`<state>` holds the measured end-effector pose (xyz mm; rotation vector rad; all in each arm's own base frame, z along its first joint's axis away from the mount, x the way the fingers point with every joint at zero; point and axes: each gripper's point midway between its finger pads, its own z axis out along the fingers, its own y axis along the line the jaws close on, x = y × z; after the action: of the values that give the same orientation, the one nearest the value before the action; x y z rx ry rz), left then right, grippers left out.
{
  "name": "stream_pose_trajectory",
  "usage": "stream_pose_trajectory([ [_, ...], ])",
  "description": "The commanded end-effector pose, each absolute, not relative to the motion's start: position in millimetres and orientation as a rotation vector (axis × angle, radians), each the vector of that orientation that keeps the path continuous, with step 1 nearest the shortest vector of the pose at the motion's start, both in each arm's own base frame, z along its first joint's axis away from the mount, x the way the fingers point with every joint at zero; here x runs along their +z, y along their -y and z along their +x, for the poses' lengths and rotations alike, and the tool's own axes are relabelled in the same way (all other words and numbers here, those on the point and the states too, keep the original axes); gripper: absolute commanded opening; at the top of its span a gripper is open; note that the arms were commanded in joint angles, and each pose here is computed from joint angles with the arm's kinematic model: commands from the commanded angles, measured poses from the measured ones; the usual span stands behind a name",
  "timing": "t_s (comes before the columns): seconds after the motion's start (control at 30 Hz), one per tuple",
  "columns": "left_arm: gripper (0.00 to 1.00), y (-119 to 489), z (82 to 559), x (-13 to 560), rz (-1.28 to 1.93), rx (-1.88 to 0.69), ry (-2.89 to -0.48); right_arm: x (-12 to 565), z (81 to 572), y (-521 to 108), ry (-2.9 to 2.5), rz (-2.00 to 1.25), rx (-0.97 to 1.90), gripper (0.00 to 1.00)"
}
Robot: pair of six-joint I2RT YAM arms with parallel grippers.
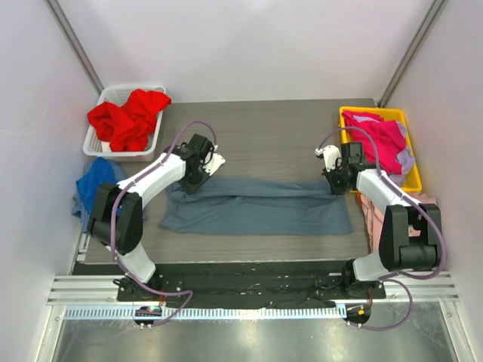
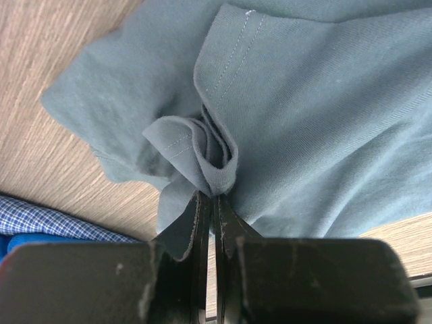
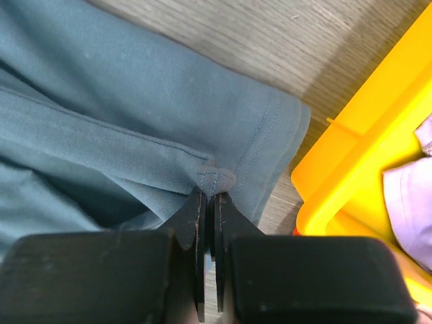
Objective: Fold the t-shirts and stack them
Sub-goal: Fold the other side of the tshirt into a rectangle
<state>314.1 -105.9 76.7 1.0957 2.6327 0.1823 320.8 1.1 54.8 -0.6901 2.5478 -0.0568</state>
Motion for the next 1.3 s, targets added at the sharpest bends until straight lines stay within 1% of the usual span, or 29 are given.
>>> stream_pose_trajectory([
  [0.0,0.01,99.7,308.2,77.6,1.103,0.21,-2.646,68.4,324.9,6.7,-2.482,-0.695,-0.129,0.09],
  [0.03,0.01,100.2,307.9,77.0,1.102,0.206,-2.648,63.7,320.6,6.8,-2.496,-0.698,-0.125,0.12],
  [0.07,0.01,99.8,307.7,77.4,1.103,0.204,-2.648,62.1,320.2,7.3,-2.497,-0.698,-0.126,0.18],
  [0.1,0.01,100.4,306.5,76.4,1.105,0.199,-2.651,60.2,318.6,7.7,-2.501,-0.701,-0.127,0.33],
  [0.13,0.01,101.2,306.2,76.3,1.105,0.197,-2.651,57.8,316.9,7.2,-2.507,-0.702,-0.124,0.39],
  [0.17,0.01,100.7,306.3,76.0,1.103,0.197,-2.652,57.4,316.4,7.7,-2.508,-0.701,-0.124,0.42],
  [0.2,0.01,100.4,305.5,75.5,1.102,0.197,-2.655,57.2,315.6,7.3,-2.508,-0.699,-0.122,0.48],
  [0.27,0.01,100.3,305.6,75.7,1.105,0.201,-2.652,57.6,313.8,7.0,-2.508,-0.696,-0.119,0.52],
  [0.37,0.01,99.2,305.2,73.9,1.105,0.208,-2.655,60.4,310.8,5.9,-2.504,-0.694,-0.115,0.54],
  [0.63,0.01,99.8,299.8,69.6,1.106,0.194,-2.667,75.8,298.7,3.4,-2.498,-0.687,-0.096,0.54],
  [0.8,0.01,101.2,299.8,69.9,1.095,0.191,-2.659,97.1,278.6,4.8,-2.475,-0.678,-0.11,0.55],
  [0.93,0.01,102.2,299.8,68.0,1.092,0.188,-2.659,102.2,261.1,5.5,-2.468,-0.677,-0.115,0.55],
  [1.07,0.01,103.3,302.8,66.3,1.093,0.19,-2.655,109.9,271.8,5.4,-2.416,-0.662,-0.129,0.59],
  [1.27,0.01,103.2,305.7,65.8,1.084,0.202,-2.66,111.0,310.0,-5.3,-2.406,-0.622,-0.058,0.59],
])
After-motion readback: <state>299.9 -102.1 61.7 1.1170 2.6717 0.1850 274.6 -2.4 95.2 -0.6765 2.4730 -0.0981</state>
